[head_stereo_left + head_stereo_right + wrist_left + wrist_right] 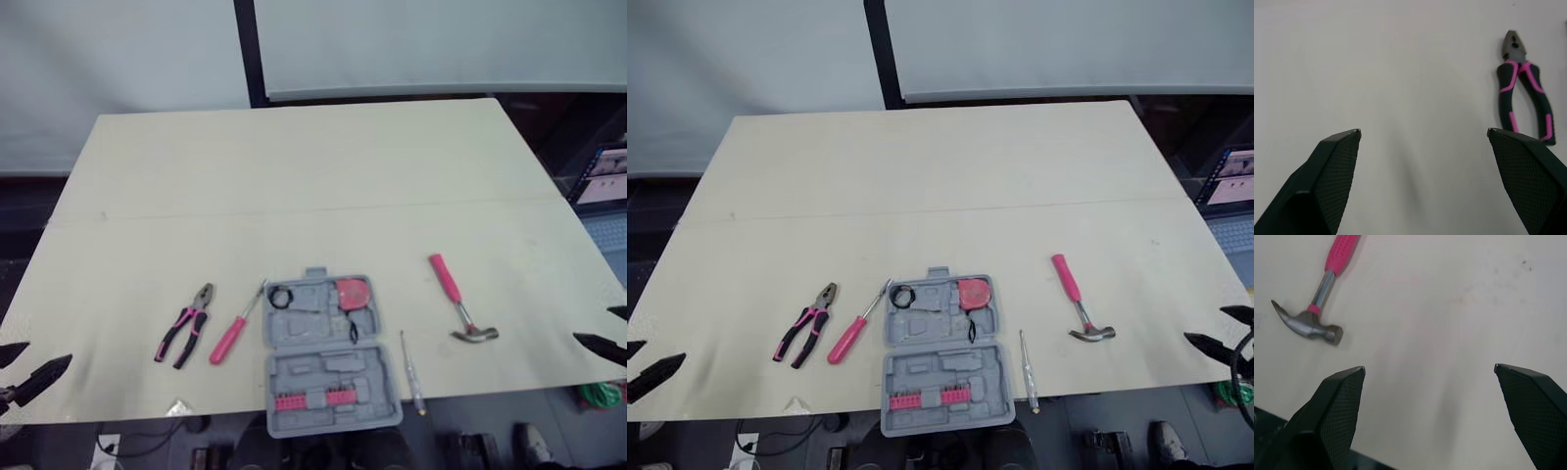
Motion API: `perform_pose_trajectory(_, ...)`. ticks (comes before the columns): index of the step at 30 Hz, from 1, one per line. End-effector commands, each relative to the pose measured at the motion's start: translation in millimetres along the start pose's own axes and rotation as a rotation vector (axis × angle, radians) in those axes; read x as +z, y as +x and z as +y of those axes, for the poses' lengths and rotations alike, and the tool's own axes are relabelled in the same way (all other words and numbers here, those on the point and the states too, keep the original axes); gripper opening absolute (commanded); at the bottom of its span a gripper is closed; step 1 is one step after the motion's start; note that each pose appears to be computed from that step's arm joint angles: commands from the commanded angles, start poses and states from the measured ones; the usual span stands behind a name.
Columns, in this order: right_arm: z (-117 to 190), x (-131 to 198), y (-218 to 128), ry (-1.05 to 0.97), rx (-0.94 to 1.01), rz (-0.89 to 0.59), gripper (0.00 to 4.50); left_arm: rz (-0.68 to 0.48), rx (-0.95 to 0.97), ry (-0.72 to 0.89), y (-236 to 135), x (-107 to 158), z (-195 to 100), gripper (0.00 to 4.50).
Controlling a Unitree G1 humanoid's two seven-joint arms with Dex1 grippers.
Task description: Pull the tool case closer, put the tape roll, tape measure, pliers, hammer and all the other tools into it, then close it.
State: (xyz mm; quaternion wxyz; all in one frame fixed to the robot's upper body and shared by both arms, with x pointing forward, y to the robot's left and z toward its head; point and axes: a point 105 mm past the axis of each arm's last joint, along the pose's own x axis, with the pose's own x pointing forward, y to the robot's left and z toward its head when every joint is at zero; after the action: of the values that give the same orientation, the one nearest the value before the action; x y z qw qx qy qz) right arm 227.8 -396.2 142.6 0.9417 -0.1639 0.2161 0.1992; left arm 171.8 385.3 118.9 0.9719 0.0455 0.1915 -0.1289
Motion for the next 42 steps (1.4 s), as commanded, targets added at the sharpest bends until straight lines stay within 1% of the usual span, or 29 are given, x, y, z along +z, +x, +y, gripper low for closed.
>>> perform_pose_trajectory(1, 17, 32, 11, -0.032, 0.1, -0.103, 4.47, -0.045, -0.08, -0.002, 15, 16, -26, 4.5)
perform_pose_trajectory(3, 47, 66, 24, -0.058, 0.217, -0.179, 4.47, -0.037, -0.126, 0.001, 28, 16, -47, 4.5)
perform_pose_trajectory(4, 60, 76, 28, -0.068, 0.262, -0.198, 4.47, -0.032, -0.137, 0.004, 32, 15, -53, 4.5)
perform_pose_trajectory(7, 100, 100, 36, -0.105, 0.424, -0.238, 4.47, -0.014, -0.168, -0.017, 41, 9, -65, 4.5)
perform_pose_trajectory(8, 118, 109, 38, -0.127, 0.499, -0.251, 4.47, -0.002, -0.178, -0.007, 46, 7, -70, 4.5)
perform_pose_trajectory(11, 162, 128, 42, -0.186, 0.673, -0.286, 4.47, 0.009, -0.188, 0.003, 61, 9, -78, 4.5)
perform_pose_trajectory(16, 213, 153, 51, -0.266, 0.862, -0.349, 4.47, 0.025, -0.206, 0.033, 86, 4, -88, 4.5)
perform_pose_trajectory(18, 225, 160, 53, -0.283, 0.916, -0.373, 4.47, 0.035, -0.197, 0.034, 96, 0, -88, 4.5)
perform_pose_trajectory(23, 245, 169, 59, -0.327, 0.993, -0.4, 4.47, 0.061, -0.181, 0.069, 115, -10, -87, 4.5)
perform_pose_trajectory(26, 250, 171, 63, -0.337, 1.011, -0.406, 4.47, 0.071, -0.17, 0.088, 125, -14, -86, 4.5)
perform_pose_trajectory(33, 251, 174, 65, -0.341, 1.016, -0.412, 4.47, 0.065, -0.183, 0.091, 136, -21, -91, 4.5)
perform_pose_trajectory(35, 252, 175, 66, -0.339, 1.016, -0.414, 4.47, 0.052, -0.188, 0.081, 138, -22, -94, 4.5)
perform_pose_trajectory(38, 252, 176, 67, -0.338, 1.015, -0.415, 4.47, -0.001, -0.205, 0.065, 141, -18, -99, 4.5)
perform_pose_trajectory(42, 250, 178, 68, -0.33, 1.011, -0.416, 4.47, 0.005, -0.182, 0.061, 145, -20, -99, 4.5)
